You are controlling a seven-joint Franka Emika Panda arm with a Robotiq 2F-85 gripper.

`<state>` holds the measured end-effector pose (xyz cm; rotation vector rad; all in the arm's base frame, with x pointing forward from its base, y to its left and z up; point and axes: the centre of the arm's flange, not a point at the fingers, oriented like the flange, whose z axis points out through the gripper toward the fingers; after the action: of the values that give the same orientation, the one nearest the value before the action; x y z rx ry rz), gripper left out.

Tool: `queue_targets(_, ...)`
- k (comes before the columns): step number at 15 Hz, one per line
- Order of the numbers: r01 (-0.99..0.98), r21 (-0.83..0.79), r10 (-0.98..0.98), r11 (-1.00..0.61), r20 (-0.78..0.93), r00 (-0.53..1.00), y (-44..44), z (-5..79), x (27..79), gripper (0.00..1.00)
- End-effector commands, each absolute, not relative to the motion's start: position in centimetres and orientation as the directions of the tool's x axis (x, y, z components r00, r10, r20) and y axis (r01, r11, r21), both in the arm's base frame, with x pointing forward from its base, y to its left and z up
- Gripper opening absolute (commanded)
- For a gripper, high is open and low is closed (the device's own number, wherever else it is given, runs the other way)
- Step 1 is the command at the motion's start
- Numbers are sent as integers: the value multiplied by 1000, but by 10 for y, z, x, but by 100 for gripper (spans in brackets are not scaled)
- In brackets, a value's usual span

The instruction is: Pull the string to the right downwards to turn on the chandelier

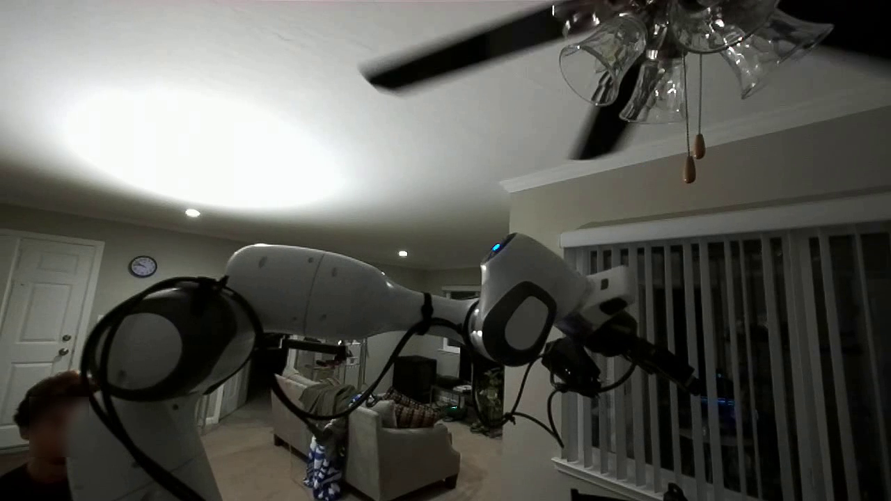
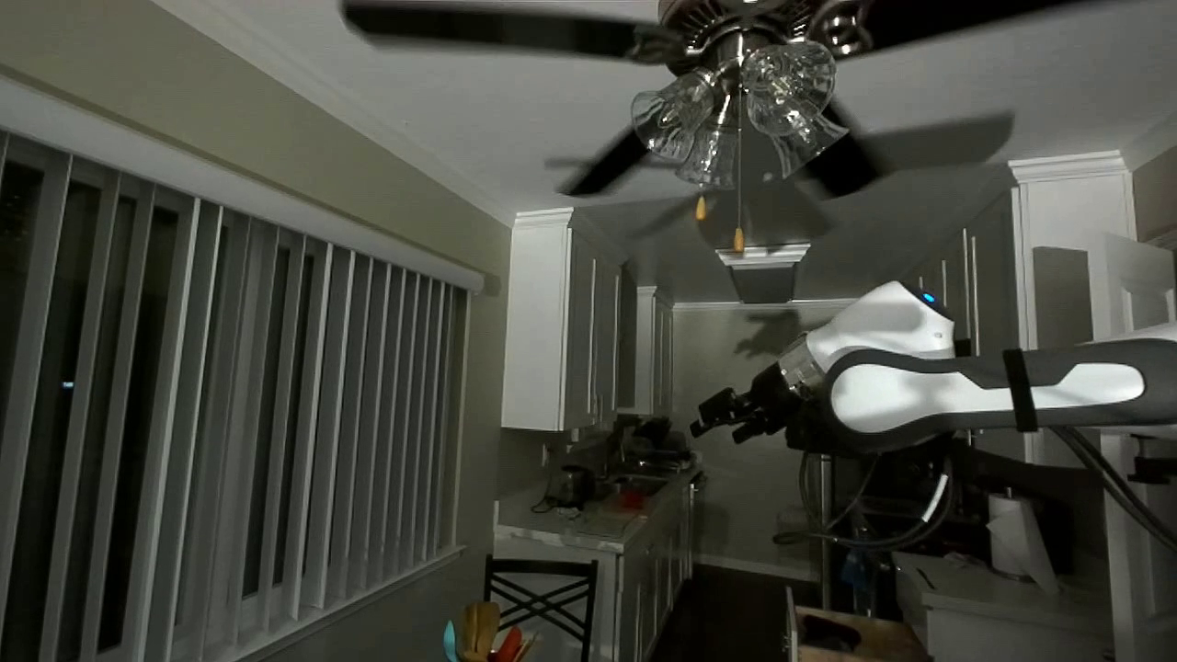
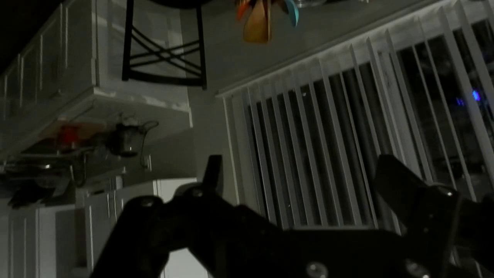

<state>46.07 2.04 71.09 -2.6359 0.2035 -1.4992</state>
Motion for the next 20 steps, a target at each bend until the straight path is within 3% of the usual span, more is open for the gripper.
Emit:
queue_targets(1, -67, -166, -179, -984, 932, 315, 28, 726, 435, 100)
queue_targets(8, -85, -155, -148, -984, 985, -89, 60, 797, 404, 100)
queue_targets(10, -59, -147, -145, -987, 989, -41, 49, 791, 407, 100)
queue_targets(16, -93, -139, -131, -986, 988, -84, 56, 798, 403, 100)
queue_targets(20, -129, -113, -80, -985, 968, -238, 52, 851, 400, 100)
